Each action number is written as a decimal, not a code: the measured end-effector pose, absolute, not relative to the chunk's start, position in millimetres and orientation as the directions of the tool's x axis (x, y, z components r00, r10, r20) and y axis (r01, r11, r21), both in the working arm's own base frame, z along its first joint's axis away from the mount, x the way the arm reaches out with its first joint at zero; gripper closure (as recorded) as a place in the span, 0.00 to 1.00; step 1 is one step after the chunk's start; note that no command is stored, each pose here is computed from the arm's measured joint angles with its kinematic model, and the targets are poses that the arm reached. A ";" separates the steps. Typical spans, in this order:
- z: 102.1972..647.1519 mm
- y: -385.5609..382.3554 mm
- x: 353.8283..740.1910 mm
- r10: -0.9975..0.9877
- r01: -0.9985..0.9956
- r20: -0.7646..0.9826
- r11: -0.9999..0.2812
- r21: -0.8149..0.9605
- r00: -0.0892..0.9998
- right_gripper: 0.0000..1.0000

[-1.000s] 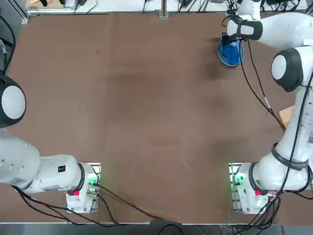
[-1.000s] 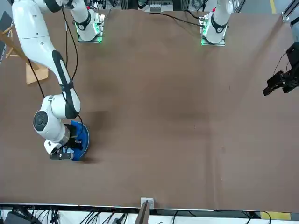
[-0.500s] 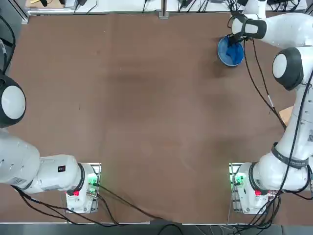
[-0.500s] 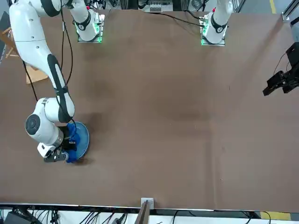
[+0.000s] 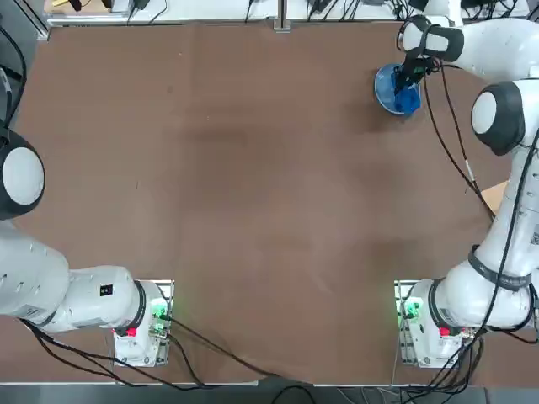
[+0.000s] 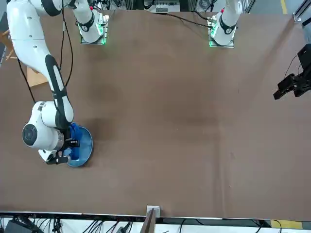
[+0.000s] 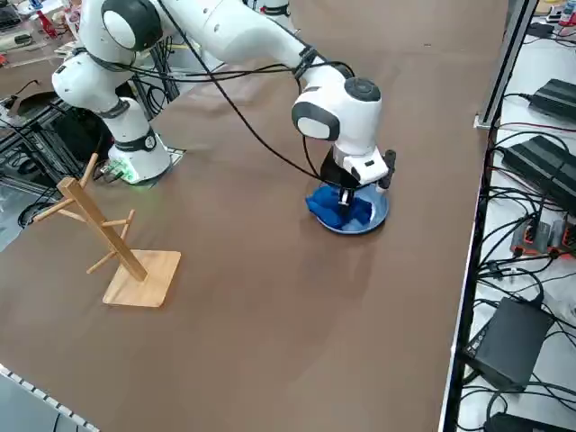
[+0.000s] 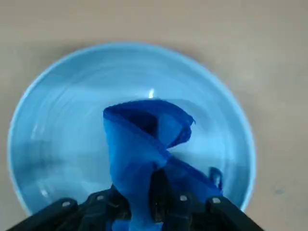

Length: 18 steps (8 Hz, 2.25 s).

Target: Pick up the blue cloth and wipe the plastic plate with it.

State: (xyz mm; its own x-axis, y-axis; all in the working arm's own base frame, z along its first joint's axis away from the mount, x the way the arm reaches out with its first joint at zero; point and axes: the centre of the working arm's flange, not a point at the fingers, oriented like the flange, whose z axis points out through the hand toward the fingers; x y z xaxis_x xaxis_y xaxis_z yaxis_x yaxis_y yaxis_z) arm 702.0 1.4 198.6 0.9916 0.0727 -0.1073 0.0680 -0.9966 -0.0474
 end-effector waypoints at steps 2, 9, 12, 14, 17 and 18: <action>198.3 31.7 699.8 0.038 0.029 -0.123 -0.997 -0.077 0.992 0.85; 206.9 7.7 738.2 0.097 0.096 -0.011 -0.991 -0.092 0.995 0.85; 199.8 -11.7 733.8 0.098 0.093 -0.050 -0.991 -0.100 0.994 0.85; 197.9 -2.2 724.7 0.049 0.035 -0.129 -0.993 -0.109 0.990 0.85; 196.5 32.1 714.7 -0.012 -0.029 -0.173 -0.995 -0.099 0.985 0.85; 197.4 39.8 715.6 -0.015 -0.033 -0.163 -0.994 -0.108 0.986 0.85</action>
State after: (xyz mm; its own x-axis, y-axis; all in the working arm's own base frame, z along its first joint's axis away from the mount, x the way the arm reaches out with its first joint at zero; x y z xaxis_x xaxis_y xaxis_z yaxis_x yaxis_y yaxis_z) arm 715.6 39.8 197.4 0.9864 -0.0154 -0.1634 -0.0335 -0.9935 -0.1084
